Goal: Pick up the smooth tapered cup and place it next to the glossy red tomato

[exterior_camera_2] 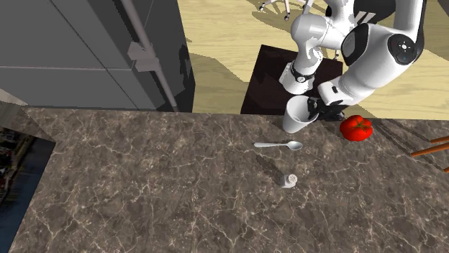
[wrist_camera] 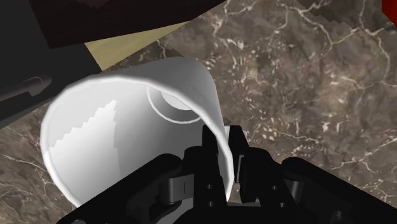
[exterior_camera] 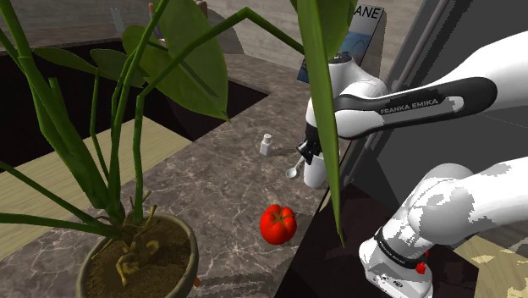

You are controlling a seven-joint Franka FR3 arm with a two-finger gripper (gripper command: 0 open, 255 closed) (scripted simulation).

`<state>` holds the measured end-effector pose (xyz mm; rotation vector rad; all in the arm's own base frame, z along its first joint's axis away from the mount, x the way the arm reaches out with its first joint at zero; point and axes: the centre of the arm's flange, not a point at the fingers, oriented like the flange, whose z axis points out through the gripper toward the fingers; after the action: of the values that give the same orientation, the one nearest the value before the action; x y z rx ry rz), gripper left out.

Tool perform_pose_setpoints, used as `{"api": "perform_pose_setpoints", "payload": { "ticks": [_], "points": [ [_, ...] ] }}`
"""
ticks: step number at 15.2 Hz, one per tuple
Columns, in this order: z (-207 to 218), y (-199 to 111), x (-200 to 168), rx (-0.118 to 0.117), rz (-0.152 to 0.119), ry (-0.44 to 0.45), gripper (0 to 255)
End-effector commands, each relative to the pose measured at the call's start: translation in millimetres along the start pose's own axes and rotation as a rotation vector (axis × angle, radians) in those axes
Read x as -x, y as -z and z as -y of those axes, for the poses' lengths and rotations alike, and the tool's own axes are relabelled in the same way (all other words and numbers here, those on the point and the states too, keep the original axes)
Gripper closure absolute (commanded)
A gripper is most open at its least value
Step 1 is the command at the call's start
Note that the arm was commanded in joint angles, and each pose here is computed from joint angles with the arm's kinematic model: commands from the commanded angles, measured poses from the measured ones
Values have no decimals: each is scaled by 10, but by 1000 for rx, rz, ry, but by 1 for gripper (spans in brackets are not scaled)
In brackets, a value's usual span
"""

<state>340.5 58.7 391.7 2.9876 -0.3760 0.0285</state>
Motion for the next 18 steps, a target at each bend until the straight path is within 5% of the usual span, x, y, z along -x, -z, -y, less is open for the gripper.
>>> {"api": "perform_pose_setpoints", "payload": {
  "ticks": [1, 6, 7, 12, 16, 18],
  "points": [
    [3, -25, 2, 0, -1, 0, 255],
    [3, -25, 1, 0, -1, 0, 255],
    [3, -25, 2, 0, -1, 0, 0],
    [3, -25, 2, 0, -1, 0, 0],
    [3, 475, 2, 0, -1, 0, 0],
    [3, 475, 2, 0, -1, 0, 0]
  ]
}}
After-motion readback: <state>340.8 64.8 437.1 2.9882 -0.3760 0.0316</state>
